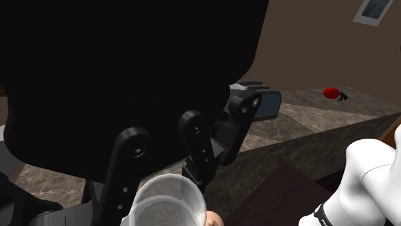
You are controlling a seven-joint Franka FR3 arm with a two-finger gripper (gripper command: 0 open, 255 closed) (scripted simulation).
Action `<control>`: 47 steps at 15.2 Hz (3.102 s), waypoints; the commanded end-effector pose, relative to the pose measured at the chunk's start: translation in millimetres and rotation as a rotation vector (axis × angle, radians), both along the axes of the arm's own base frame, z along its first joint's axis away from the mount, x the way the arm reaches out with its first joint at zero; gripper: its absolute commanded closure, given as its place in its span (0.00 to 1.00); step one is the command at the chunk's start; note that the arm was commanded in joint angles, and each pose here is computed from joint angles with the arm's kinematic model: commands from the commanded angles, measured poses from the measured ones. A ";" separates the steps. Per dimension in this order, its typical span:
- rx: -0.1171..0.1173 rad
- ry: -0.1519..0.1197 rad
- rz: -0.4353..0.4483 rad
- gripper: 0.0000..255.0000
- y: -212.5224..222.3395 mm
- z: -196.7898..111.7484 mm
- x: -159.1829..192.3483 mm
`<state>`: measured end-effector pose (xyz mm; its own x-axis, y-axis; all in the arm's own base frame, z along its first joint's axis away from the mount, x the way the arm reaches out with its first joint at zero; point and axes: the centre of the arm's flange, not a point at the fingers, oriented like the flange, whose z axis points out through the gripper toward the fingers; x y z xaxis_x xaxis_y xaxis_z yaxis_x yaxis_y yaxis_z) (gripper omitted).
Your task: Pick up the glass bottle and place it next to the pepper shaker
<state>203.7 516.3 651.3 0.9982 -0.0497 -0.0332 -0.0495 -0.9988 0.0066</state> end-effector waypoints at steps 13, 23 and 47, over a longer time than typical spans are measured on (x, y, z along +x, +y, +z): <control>0.001 0.000 0.000 1.00 1.0 -73.4 0.5; 0.001 0.000 0.000 1.00 1.0 -126.2 0.5; 0.001 0.000 0.000 1.00 1.0 -218.7 0.5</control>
<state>204.3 517.3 432.5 0.9982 -0.0496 -0.0330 -0.0494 -0.9988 0.0062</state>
